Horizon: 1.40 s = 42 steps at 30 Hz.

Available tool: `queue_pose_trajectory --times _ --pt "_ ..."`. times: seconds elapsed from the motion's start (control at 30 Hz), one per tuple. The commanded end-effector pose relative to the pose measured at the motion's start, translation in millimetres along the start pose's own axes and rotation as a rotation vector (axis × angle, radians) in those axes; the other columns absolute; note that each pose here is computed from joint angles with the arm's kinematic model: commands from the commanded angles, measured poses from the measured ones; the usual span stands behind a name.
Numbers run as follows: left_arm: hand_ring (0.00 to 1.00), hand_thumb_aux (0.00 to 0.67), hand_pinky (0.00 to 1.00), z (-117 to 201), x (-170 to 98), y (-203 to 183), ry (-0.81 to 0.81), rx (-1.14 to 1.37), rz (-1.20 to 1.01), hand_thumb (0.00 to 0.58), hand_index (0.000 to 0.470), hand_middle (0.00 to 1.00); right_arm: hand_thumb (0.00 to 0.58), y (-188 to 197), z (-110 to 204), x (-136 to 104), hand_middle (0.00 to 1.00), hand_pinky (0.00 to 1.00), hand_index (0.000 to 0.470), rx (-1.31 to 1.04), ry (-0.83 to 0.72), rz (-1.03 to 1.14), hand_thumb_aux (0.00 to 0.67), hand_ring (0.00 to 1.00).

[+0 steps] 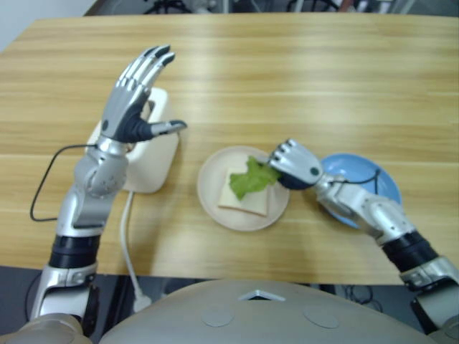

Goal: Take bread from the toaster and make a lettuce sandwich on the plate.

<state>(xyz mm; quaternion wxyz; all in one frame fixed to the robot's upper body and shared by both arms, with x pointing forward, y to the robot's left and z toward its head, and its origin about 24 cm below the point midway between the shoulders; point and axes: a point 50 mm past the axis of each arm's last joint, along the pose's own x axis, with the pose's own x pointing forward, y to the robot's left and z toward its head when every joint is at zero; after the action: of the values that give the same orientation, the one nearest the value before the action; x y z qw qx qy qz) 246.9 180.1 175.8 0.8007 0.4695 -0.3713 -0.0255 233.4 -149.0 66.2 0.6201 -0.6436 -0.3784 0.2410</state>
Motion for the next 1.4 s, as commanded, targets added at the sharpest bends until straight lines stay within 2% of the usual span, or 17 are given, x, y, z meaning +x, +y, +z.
queue_pose_trajectory --times 0.03,0.37,0.4,0.43,0.47,0.5,0.53,0.57,0.93,1.4 --pt "0.00 0.000 0.00 0.4 0.4 -4.3 0.001 0.001 -0.010 0.000 0.000 0.00 0.580 14.0 7.7 3.7 1.00 1.00 0.460 0.012 -0.041 0.066 0.670 1.00" --pt "0.00 0.000 0.00 2.6 0.3 -7.0 0.000 0.002 -0.004 0.000 0.000 0.00 0.580 17.5 4.5 3.1 1.00 1.00 0.460 -0.062 -0.032 0.062 0.670 1.00" --pt "0.00 0.000 0.00 2.4 0.0 -7.1 0.001 0.003 -0.004 0.000 0.000 0.00 0.580 17.2 2.5 2.9 0.94 0.94 0.460 -0.075 -0.027 0.064 0.670 0.94" --pt "0.00 0.000 0.00 2.3 -0.5 -7.2 0.003 0.004 -0.003 0.000 0.000 0.00 0.560 16.9 0.2 2.4 0.75 0.75 0.375 -0.089 -0.020 0.064 0.547 0.75" --pt "0.00 0.000 0.00 2.2 -1.0 -7.4 0.005 0.005 -0.003 0.000 0.000 0.00 0.538 16.5 -2.1 2.2 0.49 0.49 0.336 -0.104 -0.012 0.062 0.489 0.49" --pt "0.00 0.000 0.00 2.1 -1.4 -7.5 0.006 0.005 -0.003 0.000 0.000 0.00 0.538 16.1 -4.2 2.0 0.49 0.49 0.336 -0.119 -0.004 0.062 0.489 0.49" --pt "0.00 0.000 0.00 2.3 -1.7 -7.6 0.007 0.006 -0.003 0.000 0.000 0.00 0.468 15.7 -6.5 1.8 0.00 0.00 0.258 -0.140 0.005 0.060 0.376 0.00" --pt "0.00 0.000 0.00 2.4 -1.8 -7.7 0.007 0.007 -0.003 0.000 0.000 0.00 0.000 15.5 -8.9 1.5 0.00 0.00 0.000 -0.160 0.017 0.062 0.000 0.00" --pt "0.00 0.000 0.00 2.9 -3.0 -10.1 0.006 0.004 -0.015 0.000 0.000 0.00 0.000 5.3 -24.4 -6.1 0.00 0.00 0.000 -0.260 0.083 0.066 0.000 0.00" --pt "0.00 0.000 0.00 2.2 -3.5 -16.0 0.015 -0.024 -0.037 0.000 0.000 0.00 0.000 11.8 -54.2 -13.4 0.00 0.00 0.000 -0.328 0.220 0.175 0.000 0.00"
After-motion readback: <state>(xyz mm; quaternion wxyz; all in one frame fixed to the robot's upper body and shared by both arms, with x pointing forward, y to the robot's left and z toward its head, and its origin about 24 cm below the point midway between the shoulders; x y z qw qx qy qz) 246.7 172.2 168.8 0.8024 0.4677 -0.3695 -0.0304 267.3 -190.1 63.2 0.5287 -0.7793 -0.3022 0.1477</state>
